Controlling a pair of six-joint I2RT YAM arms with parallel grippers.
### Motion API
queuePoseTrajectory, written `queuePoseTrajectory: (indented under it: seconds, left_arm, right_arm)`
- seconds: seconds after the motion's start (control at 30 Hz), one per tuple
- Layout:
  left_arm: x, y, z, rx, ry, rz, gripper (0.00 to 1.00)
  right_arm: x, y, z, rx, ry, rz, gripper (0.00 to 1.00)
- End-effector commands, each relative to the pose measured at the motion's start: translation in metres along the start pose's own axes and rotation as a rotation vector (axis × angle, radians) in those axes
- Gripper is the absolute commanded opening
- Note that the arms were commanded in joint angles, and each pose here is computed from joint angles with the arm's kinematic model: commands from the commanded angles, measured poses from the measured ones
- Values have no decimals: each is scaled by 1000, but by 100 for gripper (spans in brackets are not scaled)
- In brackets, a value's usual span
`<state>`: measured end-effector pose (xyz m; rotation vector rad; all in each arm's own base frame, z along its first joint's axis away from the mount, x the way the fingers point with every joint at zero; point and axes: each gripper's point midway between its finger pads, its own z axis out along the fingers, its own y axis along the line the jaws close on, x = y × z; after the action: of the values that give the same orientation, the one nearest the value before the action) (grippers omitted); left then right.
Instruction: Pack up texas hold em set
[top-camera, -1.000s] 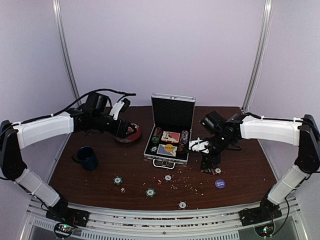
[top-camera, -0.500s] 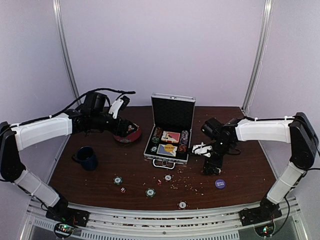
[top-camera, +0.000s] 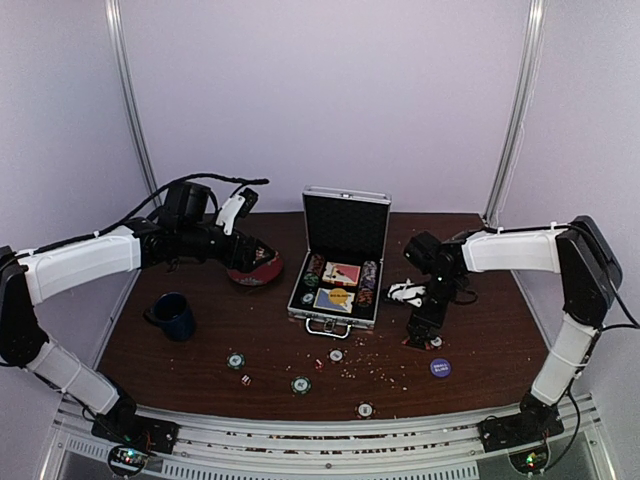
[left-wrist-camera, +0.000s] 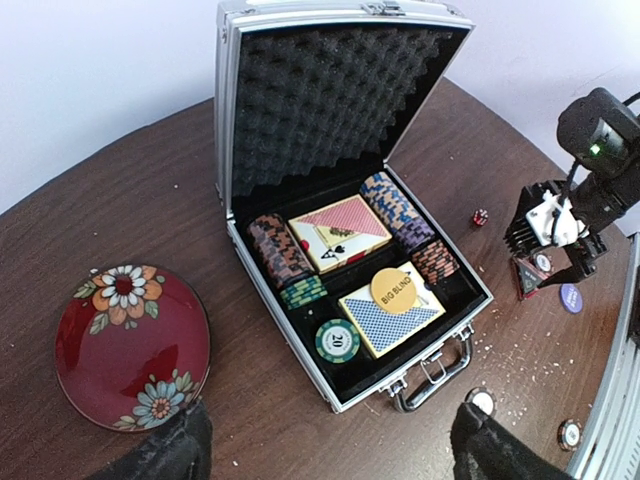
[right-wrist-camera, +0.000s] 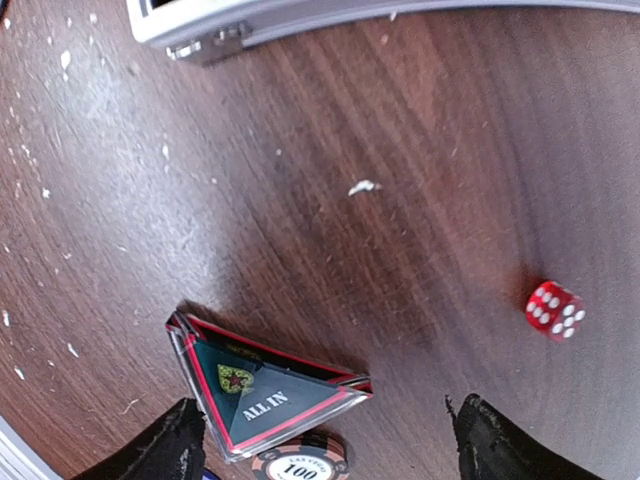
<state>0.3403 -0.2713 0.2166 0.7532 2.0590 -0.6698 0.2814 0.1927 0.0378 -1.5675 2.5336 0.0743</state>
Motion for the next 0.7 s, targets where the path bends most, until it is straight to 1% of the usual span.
queuePoseTrajectory:
  seconds: [0.0,0.1,0.2,0.5,0.67]
  left_arm:
    - [-16,-6,-5,29,-61,18,84]
    - [-15,-7,-5,33,-60,21,84]
    - [-16,-7,-5,35,-62,22,84]
    - [-16,-10,-6,51,-62,24,84]
    - [-16,-11,-6,52,-62,24,83]
  right_arm:
    - [5,9,5,-69,33,-20,86]
    - [7,17,8,-119,46,-34,86]
    - [7,18,12,-132,56,-36,86]
    - [5,14,18,-121,69,-29,83]
    - [12,14,22,-93,93,-39,79]
